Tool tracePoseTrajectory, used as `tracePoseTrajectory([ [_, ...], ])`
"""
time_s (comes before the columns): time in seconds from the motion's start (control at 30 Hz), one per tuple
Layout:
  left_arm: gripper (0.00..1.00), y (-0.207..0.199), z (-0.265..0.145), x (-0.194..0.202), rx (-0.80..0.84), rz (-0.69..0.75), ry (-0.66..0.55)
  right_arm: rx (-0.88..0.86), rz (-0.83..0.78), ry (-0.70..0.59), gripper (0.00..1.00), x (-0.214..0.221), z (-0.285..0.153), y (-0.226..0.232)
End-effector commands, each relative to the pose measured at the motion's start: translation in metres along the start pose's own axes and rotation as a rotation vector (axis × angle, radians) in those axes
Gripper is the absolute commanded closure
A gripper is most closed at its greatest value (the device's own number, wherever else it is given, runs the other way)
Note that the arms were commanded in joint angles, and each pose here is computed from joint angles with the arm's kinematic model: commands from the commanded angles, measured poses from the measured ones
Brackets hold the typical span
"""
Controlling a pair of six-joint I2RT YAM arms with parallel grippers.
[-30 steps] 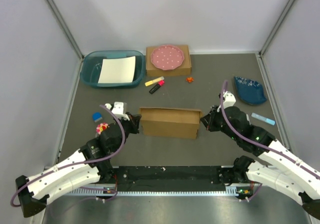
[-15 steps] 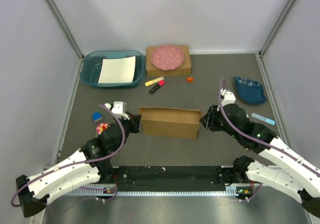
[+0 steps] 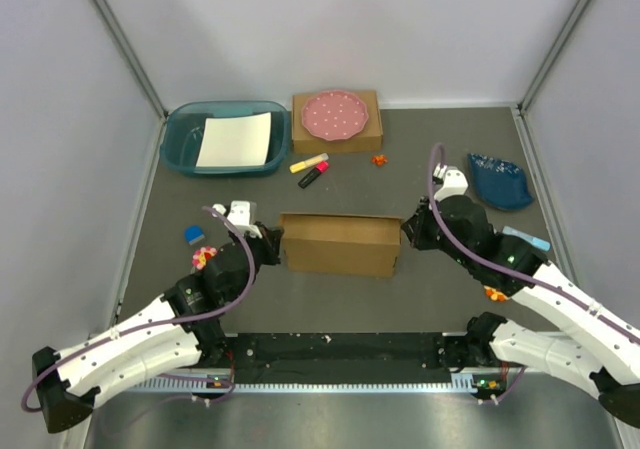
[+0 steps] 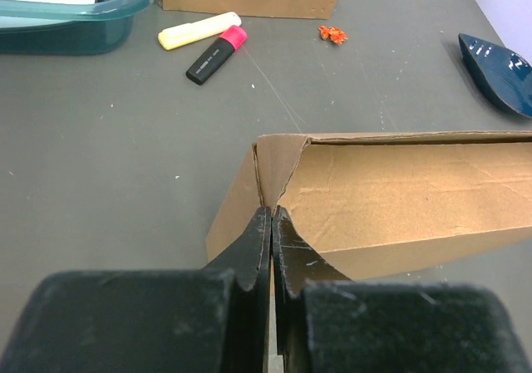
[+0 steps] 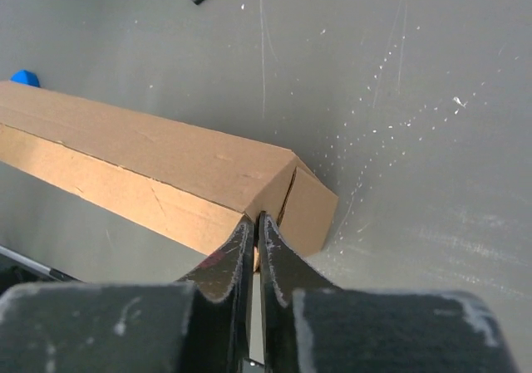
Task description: Fold the paper box
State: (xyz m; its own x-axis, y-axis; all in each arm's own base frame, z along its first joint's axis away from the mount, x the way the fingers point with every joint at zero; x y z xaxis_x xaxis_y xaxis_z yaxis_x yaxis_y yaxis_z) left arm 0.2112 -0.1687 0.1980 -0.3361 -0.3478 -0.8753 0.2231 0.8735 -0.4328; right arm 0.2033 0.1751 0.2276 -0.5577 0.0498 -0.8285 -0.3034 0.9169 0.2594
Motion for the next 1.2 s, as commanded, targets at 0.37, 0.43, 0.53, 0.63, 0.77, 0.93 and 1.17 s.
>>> tracePoseTrajectory([
  [0.37,1.00,0.022,-0.001,0.045,-0.058,0.094,0.156,0.023,-0.012,0.097,1.00,0.058,0.009,-0.020],
  [0.43,1.00,0.021,-0.001,0.044,-0.055,0.094,0.152,0.024,-0.008,0.112,1.00,0.066,0.010,-0.023],
  [0.53,0.97,0.019,-0.001,0.036,-0.054,0.092,0.136,0.024,0.007,0.101,1.00,0.066,0.008,-0.023],
  [0.63,0.83,0.014,-0.003,0.023,-0.049,0.092,0.111,0.019,0.011,0.082,1.00,0.056,0.005,-0.020],
  [0.77,0.57,0.003,-0.008,-0.003,-0.015,0.102,0.058,0.027,0.010,0.086,1.00,0.051,0.004,-0.019],
  [0.93,0.52,-0.007,-0.015,-0.032,0.014,0.111,-0.001,0.027,0.016,0.083,1.00,0.046,0.005,-0.016],
  [1.17,0.54,-0.007,-0.012,-0.045,-0.004,0.147,-0.045,0.032,0.014,0.085,1.00,0.048,0.005,-0.017],
])
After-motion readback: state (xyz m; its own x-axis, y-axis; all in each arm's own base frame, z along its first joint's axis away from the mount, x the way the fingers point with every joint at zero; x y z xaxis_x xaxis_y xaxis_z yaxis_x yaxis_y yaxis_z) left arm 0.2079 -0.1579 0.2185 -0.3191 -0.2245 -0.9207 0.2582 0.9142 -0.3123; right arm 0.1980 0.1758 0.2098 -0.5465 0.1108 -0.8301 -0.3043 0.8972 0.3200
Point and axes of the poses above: each gripper's point midway between its finger pads, its own z axis out along the fingers, its own y axis along the line the jaws close on, x = y × z, the point moved 1 cm from there along -z, back along the fingers, and after that the axes turned 6 degrees about -z, right-handed, at the moved point
